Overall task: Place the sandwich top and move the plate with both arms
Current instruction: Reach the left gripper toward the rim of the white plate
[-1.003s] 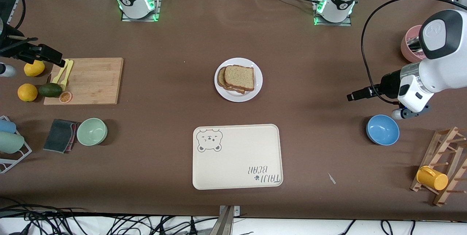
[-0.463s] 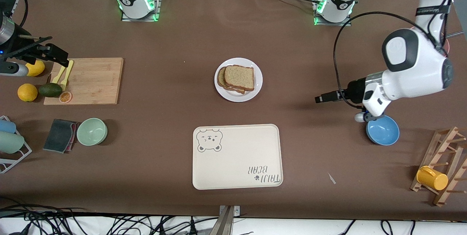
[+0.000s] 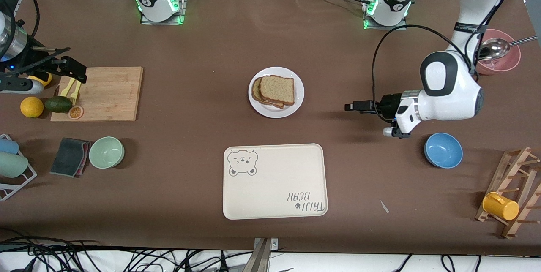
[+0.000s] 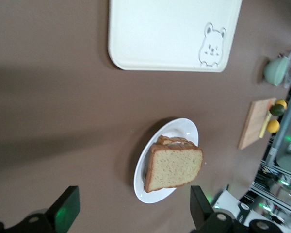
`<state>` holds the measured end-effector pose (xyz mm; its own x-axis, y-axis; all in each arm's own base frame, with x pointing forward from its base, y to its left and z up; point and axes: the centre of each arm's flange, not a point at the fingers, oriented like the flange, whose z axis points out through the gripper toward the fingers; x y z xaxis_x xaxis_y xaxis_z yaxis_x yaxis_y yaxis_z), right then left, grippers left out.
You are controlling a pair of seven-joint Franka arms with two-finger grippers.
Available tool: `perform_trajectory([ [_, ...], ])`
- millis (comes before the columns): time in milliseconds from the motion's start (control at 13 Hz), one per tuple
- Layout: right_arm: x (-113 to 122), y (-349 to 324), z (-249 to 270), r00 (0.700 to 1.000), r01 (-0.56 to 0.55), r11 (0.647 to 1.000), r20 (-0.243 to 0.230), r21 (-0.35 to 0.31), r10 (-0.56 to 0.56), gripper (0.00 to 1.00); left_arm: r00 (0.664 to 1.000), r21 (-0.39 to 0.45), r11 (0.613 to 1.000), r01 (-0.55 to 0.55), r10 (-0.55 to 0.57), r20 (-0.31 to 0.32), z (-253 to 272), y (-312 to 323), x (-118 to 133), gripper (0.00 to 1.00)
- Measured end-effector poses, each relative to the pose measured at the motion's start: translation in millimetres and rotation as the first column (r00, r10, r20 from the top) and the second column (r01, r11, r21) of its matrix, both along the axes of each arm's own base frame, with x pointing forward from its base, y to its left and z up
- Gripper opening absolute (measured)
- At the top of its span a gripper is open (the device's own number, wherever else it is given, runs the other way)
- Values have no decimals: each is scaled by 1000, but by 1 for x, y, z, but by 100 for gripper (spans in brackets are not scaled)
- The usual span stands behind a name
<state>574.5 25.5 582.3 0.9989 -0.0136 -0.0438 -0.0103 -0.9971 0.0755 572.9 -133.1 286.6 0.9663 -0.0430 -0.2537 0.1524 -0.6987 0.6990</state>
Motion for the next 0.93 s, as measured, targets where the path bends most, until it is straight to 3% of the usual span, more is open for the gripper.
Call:
perform_trajectory([
  [386, 8, -6, -19, 999, 14, 1000, -33, 21, -13, 100, 1000, 2, 1000, -5, 5, 4, -58, -47, -28, 100],
  [926, 1, -5, 2, 1000, 15, 1000, 1, 26, -15, 100, 999, -142, 989, 41, -38, 21, -111, -83, -65, 100],
])
